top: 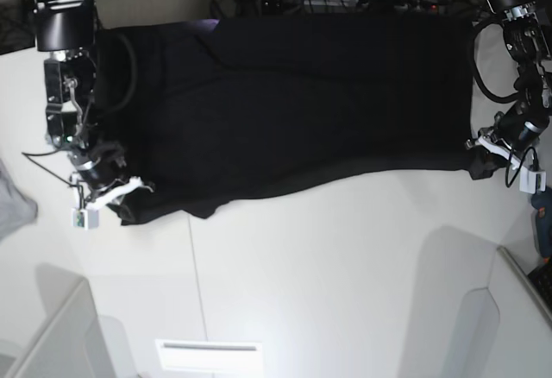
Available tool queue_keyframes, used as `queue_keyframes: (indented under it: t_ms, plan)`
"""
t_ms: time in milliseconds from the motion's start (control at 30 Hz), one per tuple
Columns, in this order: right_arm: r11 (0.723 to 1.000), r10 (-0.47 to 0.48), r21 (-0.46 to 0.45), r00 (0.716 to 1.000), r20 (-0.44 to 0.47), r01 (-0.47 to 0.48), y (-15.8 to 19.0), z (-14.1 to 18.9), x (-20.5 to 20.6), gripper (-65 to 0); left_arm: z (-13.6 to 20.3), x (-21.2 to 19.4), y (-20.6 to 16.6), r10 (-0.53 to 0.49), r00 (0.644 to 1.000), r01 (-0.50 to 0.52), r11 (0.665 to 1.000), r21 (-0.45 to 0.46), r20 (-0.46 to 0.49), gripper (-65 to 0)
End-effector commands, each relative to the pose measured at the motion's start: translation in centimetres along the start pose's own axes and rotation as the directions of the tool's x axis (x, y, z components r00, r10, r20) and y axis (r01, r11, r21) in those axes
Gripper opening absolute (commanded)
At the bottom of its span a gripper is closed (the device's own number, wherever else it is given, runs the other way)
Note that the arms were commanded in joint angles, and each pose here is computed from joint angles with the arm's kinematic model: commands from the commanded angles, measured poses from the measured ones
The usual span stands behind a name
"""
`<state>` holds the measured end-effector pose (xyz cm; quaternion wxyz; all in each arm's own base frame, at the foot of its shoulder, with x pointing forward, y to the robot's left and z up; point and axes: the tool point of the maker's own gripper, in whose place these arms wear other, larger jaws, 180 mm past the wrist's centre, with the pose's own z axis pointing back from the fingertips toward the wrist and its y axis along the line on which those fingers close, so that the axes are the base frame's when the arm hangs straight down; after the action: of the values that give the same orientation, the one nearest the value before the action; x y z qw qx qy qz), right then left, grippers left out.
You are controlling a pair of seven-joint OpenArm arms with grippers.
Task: Fold the T-shirt properly
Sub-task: 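Lift the hem and fold it over toward the collar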
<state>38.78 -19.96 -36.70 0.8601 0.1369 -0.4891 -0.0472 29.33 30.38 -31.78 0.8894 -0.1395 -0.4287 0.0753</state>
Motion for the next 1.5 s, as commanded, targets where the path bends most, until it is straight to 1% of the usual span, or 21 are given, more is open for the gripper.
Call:
queue_keyframes:
  t_ms: [0, 200, 233, 367, 567, 633, 667, 767, 833, 900, 967, 1167, 1333, 1467]
  plan:
    - [1.0, 0.021, 0.007, 0.998, 0.051, -0.021, 0.0, 0.4, 1.9, -65.0, 0.6, 1.4, -0.1, -0.022, 0.999, 0.022, 1.0, -0.004, 0.042, -65.0]
    - [0.999, 0.039, 0.03, 0.997, 0.064, -0.041, 1.0, 1.7, 1.7, -65.0, 1.1, -0.4, 0.2, -0.017, 1.0, 0.017, 1.0, 0.002, 0.001, -65.0]
    - [0.999, 0.034, 0.019, 0.997, 0.075, -0.035, 0.5, 2.1, 2.0, -65.0, 1.2, -0.8, 0.3, -0.016, 1.0, 0.016, 1.0, 0.005, -0.007, -65.0]
    - [1.0, 0.013, -0.017, 0.997, 0.073, -0.011, -0.8, 3.7, 2.7, -65.0, 2.0, -1.7, -0.2, -0.042, 0.999, 0.042, 0.999, 0.005, -0.026, -65.0]
    - [1.0, 0.013, -0.026, 0.999, 0.034, -0.012, -1.1, 4.8, 1.5, -65.0, 3.1, -2.4, -1.7, -0.091, 0.995, 0.09, 0.996, -0.015, -0.037, -65.0]
    - [1.0, 0.009, -0.029, 1.0, 0.016, -0.009, -1.2, 5.1, 0.5, -65.0, 4.4, -2.4, -1.4, -0.096, 0.995, 0.096, 0.995, 0.011, -0.024, -65.0]
    - [1.0, 0.006, -0.03, 1.0, 0.009, -0.006, -1.2, 5.2, 0.1, -65.0, 4.9, -2.5, -1.2, -0.083, 0.997, 0.083, 0.996, 0.024, -0.011, -65.0]
    - [1.0, 0.002, -0.031, 1.0, -0.006, -0.002, -1.2, 5.7, -0.8, -65.0, 5.6, -2.5, -0.8, -0.072, 0.997, 0.072, 0.996, 0.046, 0.0, -65.0]
    - [1.0, 0.006, -0.031, 1.0, 0.009, -0.006, -1.1, 6.5, -0.5, -65.0, 5.9, -3.2, -0.5, -0.071, 0.997, 0.071, 0.996, 0.056, -0.019, -65.0]
    - [0.999, 0.004, -0.036, 0.999, 0.043, -0.002, -0.9, 7.8, 0.2, -65.0, 6.2, -3.6, -0.5, -0.073, 0.997, 0.074, 0.996, 0.056, -0.029, -65.0]
    - [0.999, -0.005, -0.043, 0.998, 0.066, 0.008, -0.7, 8.6, 0.4, -65.0, 6.3, -3.7, -0.7, -0.098, 0.995, 0.099, 0.994, 0.042, -0.033, -65.0]
    - [0.998, -0.02, -0.063, 0.999, 0.045, 0.023, -1.2, 10.0, -1.0, -65.0, 6.9, -5.1, -0.8, -0.109, 0.991, 0.112, 0.993, 0.038, -0.071, -65.0]
    - [0.998, -0.009, -0.067, 0.998, 0.061, 0.013, -0.7, 11.8, -0.9, -65.0, 7.2, -5.8, -0.6, -0.109, 0.99, 0.113, 0.993, 0.043, -0.092, -65.0]
    - [0.996, -0.005, -0.086, 0.998, 0.068, 0.011, -1.1, 13.0, -1.0, -65.0, 8.2, -5.2, 0.4, -0.102, 0.992, 0.107, 0.991, 0.08, -0.073, -65.0]
